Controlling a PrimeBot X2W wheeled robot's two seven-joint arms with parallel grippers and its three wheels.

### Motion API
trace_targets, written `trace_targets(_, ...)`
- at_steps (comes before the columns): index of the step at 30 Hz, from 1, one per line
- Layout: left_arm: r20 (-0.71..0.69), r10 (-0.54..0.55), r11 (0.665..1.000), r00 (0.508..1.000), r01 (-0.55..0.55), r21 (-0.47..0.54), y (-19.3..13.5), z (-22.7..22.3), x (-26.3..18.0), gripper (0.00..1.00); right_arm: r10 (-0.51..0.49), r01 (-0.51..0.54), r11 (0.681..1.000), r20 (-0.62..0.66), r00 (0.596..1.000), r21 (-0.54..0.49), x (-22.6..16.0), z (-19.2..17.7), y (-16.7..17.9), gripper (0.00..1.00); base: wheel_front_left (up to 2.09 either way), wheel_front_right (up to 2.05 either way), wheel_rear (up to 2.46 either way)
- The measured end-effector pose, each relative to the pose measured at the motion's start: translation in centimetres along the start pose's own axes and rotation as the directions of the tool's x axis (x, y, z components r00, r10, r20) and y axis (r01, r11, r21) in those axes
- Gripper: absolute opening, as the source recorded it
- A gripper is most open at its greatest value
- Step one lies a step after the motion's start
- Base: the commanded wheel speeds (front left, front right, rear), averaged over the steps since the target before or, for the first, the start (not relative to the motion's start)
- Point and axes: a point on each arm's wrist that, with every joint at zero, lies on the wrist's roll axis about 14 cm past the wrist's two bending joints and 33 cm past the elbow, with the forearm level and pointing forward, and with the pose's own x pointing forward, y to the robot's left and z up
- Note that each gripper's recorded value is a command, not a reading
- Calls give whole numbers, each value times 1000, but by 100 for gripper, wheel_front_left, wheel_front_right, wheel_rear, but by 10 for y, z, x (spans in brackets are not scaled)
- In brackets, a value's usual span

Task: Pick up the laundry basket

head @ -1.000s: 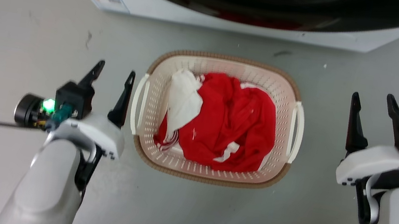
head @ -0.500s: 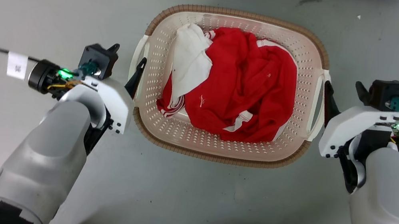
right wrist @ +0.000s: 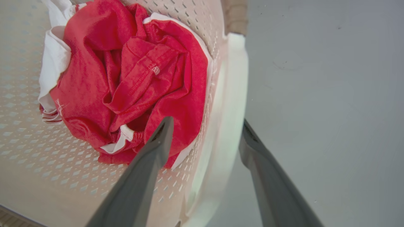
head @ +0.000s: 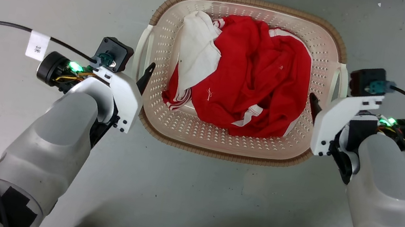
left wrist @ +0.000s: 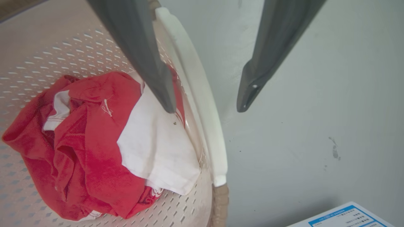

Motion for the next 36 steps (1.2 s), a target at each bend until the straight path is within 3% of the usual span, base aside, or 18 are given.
trace_targets(11, -124, -48, 999, 991, 49, 11, -4, -19, 5, 100, 17, -21, 999, -107, 994, -34, 9, -8, 4, 100, 0, 0, 0)
trace_targets(28, -168, -72, 997, 983, 72, -6, -3, -29, 9, 100, 33, -36, 999, -164, 986, -17, 18, -23, 8, 100, 0, 0, 0)
trace_targets(29, -174, -75, 997, 982, 75, -9, -4, -30, 9, 81, 35, -39, 999, -166, 986, -16, 18, -23, 9, 100, 0, 0, 0)
trace_targets(30, -179, -79, 997, 981, 77, -15, -6, -31, 9, 30, 40, -43, 999, -172, 984, -14, 19, -25, 10, 48, 0, 0, 0)
trace_targets(31, -180, -83, 997, 980, 81, -21, -7, -32, 9, 0, 45, -47, 999, -174, 984, -7, 19, -25, 12, 7, 0, 0, 0)
trace_targets(32, -180, -90, 996, 980, 87, -25, -9, -32, 9, 0, 48, -50, 999, -174, 984, -5, 19, -25, 13, 0, 0, 0, 0)
trace_targets(36, -179, -94, 995, 979, 89, -37, -9, -31, 9, 0, 51, -52, 999, -171, 984, -3, 19, -25, 14, 0, 0, 0, 0)
